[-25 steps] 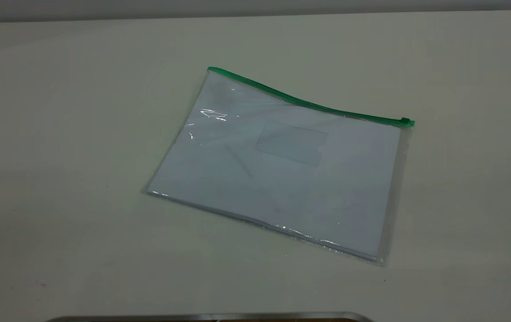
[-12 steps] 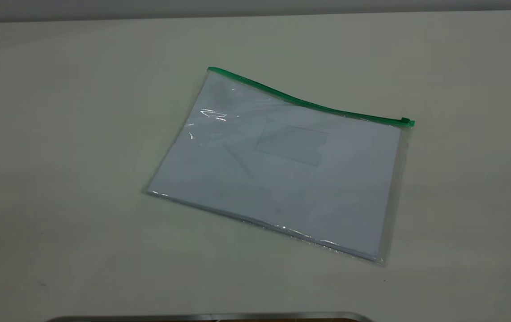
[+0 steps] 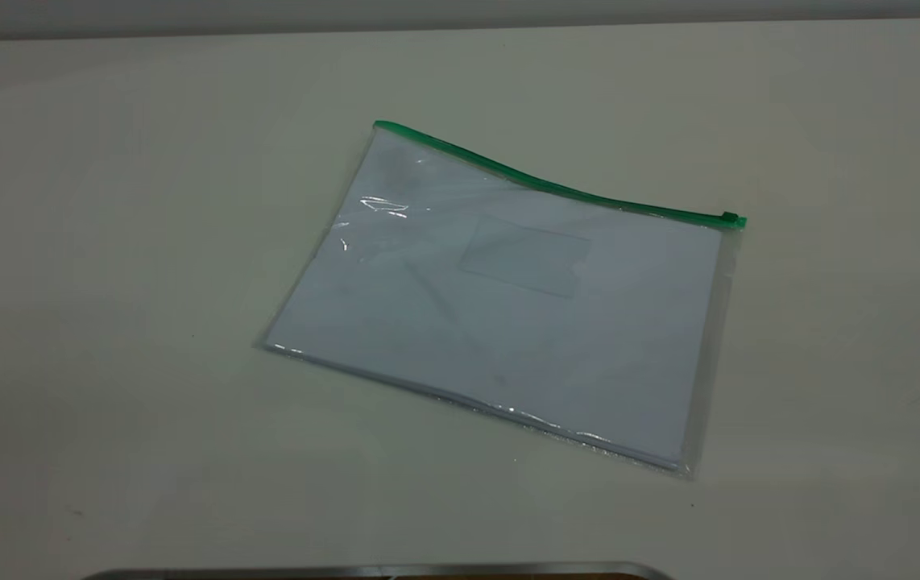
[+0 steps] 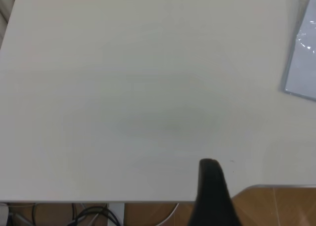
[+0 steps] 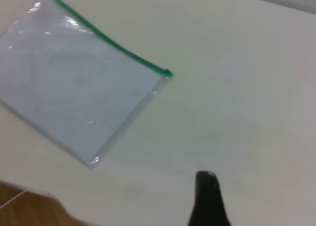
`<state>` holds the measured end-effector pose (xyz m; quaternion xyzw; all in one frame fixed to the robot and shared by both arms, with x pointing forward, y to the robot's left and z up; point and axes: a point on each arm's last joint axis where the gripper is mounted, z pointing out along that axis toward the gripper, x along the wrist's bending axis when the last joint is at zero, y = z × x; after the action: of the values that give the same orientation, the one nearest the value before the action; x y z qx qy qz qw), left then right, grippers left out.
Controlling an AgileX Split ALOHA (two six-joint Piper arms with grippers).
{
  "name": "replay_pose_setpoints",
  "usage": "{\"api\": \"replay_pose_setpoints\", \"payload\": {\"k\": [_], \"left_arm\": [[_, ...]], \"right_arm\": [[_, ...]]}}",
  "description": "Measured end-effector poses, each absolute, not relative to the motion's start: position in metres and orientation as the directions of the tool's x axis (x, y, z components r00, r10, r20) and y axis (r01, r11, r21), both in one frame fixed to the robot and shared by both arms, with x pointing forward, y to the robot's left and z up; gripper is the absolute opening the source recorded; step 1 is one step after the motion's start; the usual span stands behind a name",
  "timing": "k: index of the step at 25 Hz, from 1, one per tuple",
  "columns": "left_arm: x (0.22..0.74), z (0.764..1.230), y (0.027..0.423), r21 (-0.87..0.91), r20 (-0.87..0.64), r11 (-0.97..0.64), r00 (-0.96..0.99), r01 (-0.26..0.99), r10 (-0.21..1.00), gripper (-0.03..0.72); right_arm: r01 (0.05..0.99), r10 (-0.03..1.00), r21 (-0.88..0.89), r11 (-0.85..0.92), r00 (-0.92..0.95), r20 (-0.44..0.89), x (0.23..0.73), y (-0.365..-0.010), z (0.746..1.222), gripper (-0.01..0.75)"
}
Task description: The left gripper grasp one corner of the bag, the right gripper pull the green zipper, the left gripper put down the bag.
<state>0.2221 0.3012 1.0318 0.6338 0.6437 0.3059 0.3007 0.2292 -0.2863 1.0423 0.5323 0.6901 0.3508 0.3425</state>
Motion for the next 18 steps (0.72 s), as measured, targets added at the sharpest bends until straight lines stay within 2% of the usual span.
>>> {"api": "replay_pose_setpoints", "payload": {"k": [5, 18], "left_arm": [[0.2221, 1.0318, 0.3012, 0.775, 0.001, 0.01, -0.016, 0.632, 1.0, 0.587], [0.2221, 1.0318, 0.3012, 0.775, 0.006, 0.002, -0.011, 0.632, 1.0, 0.587]], "right_arm": [[0.514, 0.992, 0.85, 0.117, -0.108, -0.07, 0.2299, -0.292, 1.0418, 0.574], [0.514, 0.993, 0.851, 0.109, -0.101, -0.067, 0.2299, -0.2924, 1.0418, 0.574]]}}
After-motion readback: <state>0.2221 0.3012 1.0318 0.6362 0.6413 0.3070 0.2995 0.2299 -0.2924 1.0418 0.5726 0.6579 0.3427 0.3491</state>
